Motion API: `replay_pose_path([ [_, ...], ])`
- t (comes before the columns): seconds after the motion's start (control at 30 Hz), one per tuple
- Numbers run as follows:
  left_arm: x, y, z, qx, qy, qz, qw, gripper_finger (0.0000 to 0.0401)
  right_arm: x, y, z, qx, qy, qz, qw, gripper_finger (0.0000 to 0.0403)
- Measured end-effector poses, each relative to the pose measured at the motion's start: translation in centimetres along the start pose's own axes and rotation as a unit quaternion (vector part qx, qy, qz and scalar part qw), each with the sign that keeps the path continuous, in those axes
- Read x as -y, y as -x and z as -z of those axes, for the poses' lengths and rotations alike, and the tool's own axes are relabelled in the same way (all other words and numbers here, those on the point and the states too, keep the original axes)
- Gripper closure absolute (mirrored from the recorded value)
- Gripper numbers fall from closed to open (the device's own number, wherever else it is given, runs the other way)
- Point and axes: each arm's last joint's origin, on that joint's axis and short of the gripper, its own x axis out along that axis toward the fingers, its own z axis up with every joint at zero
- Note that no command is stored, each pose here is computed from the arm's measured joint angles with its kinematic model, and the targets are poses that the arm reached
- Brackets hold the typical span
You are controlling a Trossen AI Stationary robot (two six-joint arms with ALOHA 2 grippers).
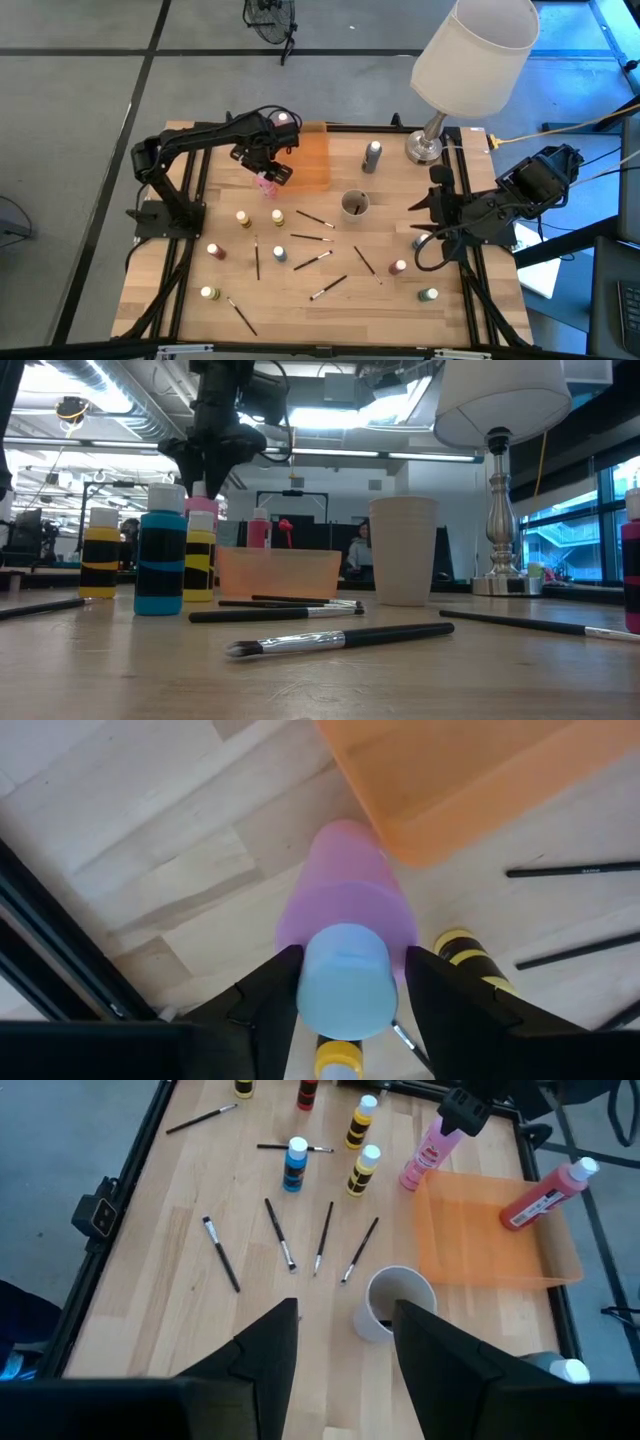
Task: Pick & Place Paint Supplies
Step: Put the large pink paint bottle into the orange bin
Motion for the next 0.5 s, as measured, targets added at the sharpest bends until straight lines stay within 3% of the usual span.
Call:
replay_pose_path([
  [0.2,0.04,0.25,-0.07,0.004,-0.001,0.003,1.000,0.0231,0.28,-0.13,-0.11,0.001,-0.002,0.006,1.000,0.0233],
  [0.5,0.06,0.20,-0.10,0.002,-0.013,0.005,1.000,0.0283,0.28,-0.13,-0.11,0.001,-0.002,0.006,1.000,0.0233],
])
